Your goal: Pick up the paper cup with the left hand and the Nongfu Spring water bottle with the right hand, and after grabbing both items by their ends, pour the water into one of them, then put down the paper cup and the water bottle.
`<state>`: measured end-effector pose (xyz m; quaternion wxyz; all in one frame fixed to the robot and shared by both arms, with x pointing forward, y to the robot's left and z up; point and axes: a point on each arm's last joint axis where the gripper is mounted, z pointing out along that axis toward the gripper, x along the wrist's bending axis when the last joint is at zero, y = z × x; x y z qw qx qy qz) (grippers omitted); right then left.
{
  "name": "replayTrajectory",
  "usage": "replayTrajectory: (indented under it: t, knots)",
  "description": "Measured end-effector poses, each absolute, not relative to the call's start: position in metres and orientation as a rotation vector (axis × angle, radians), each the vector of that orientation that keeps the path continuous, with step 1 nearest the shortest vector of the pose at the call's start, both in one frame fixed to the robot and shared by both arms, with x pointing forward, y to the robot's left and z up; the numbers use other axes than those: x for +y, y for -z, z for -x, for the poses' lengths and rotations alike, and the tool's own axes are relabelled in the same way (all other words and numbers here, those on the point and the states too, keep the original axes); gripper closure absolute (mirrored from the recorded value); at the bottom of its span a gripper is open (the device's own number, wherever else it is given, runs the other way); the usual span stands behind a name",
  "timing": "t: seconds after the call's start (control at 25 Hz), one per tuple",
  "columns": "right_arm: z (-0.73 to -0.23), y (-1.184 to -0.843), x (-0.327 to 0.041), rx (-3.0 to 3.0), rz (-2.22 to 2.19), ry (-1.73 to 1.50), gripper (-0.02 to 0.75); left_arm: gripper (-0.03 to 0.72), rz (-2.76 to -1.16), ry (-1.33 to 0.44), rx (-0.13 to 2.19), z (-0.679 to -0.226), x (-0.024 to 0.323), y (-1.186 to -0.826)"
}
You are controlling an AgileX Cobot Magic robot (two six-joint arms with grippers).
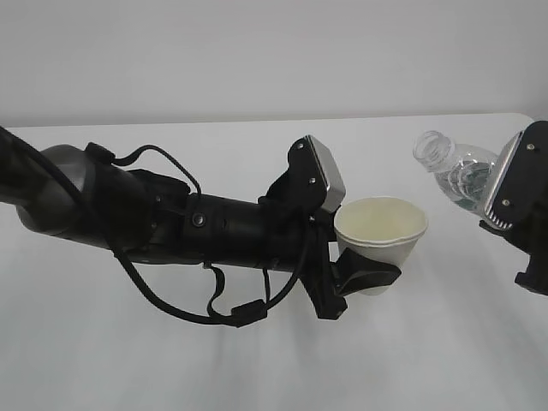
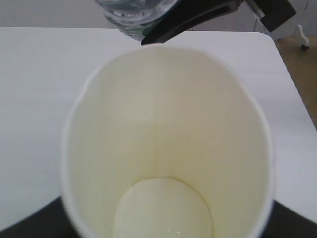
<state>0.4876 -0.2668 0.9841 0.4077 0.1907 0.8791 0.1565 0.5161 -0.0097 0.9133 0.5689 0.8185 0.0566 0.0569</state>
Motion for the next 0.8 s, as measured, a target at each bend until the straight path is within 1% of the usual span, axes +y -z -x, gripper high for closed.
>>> replayTrajectory:
  t: [0.8]
  knots:
    - [-0.4871, -0.9830, -0.2709, 2.242, -0.331, -0.263, 0.365, 0.270, -1.923, -0.132, 0.133, -0.5160, -0.0097, -0.9132]
